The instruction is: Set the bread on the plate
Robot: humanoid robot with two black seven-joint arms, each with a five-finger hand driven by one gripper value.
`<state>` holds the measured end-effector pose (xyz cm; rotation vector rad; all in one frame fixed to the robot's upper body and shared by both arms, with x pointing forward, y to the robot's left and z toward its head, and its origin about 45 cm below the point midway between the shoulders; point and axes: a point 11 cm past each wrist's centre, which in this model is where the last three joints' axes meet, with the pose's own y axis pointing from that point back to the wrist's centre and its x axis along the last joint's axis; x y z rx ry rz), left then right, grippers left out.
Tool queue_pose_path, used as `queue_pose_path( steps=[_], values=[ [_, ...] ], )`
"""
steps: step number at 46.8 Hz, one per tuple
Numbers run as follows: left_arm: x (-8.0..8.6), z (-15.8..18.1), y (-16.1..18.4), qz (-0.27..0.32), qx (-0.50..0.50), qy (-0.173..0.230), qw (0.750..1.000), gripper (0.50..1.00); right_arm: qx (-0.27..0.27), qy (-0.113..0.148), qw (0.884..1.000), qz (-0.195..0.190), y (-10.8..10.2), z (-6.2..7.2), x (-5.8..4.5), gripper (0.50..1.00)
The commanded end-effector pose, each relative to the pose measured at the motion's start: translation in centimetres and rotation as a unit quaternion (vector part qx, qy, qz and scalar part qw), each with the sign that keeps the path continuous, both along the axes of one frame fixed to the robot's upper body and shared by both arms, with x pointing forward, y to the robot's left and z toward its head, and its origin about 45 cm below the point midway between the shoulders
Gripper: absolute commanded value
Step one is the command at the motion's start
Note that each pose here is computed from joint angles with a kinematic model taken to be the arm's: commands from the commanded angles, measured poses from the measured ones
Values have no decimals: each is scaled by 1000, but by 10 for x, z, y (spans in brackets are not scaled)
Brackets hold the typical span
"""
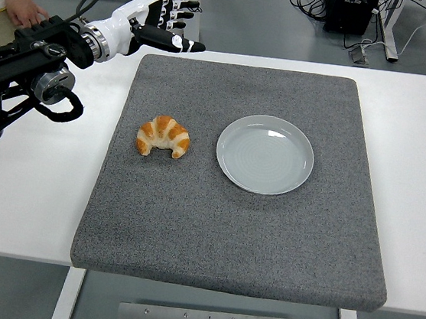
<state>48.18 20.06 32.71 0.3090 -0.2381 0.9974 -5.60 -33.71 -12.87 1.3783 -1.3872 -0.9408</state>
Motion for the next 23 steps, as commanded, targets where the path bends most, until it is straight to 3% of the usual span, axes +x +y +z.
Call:
queue_pose_path(
  steps=[1,9,23],
  values=[
    [-6,1,3,-12,40,-14,999,972,0,0,1000,0,0,0,0,1000],
    [-18,-12,17,-26,141,-21,989,972,0,0,1000,0,0,0,0,1000],
    [-42,-17,23,-64,203,-32,977,972,0,0,1000,0,0,0,0,1000]
  ],
)
